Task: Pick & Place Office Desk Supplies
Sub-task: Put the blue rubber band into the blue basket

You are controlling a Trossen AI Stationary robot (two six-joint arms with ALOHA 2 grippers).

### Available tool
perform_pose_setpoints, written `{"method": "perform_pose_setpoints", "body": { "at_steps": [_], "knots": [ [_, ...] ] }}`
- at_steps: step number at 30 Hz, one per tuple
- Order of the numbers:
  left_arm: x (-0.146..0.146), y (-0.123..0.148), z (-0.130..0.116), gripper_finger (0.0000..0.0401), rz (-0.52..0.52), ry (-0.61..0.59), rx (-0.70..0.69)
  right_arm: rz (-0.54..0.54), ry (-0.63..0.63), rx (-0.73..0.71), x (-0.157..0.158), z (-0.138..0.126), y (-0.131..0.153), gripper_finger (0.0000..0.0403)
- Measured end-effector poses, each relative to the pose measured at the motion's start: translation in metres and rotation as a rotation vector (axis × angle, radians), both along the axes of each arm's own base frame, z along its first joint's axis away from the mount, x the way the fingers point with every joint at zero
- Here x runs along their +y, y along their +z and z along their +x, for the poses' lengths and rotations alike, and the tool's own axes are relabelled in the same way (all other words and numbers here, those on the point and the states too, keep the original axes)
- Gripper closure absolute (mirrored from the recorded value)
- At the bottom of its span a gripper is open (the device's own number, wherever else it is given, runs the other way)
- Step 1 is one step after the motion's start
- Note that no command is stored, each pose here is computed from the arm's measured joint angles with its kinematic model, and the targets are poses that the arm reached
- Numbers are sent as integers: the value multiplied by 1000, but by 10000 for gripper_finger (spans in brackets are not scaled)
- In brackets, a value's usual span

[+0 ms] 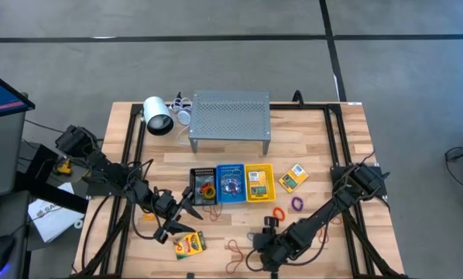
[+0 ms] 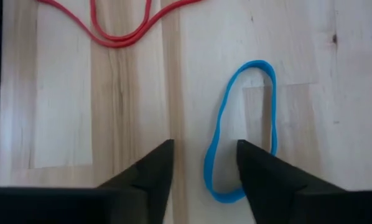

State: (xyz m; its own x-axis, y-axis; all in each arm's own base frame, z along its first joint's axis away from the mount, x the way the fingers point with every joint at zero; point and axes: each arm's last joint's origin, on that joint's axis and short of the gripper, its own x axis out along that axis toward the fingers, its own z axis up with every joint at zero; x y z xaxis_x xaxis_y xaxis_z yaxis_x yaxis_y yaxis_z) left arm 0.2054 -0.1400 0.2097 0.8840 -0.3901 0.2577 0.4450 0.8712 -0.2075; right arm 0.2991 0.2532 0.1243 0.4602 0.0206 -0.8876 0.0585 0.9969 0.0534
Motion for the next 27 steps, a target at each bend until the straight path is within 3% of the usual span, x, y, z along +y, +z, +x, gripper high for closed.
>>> {"method": "perform_pose_setpoints", "body": {
  "at_steps": [11, 27],
  "knots": [
    [0, 0, 0, 210, 0, 0, 0, 10, 6, -4, 1, 1, 0, 393],
    [0, 0, 0, 210, 1, -2, 0, 18, 44, -14, 0, -1, 11, 401]
  ]
}}
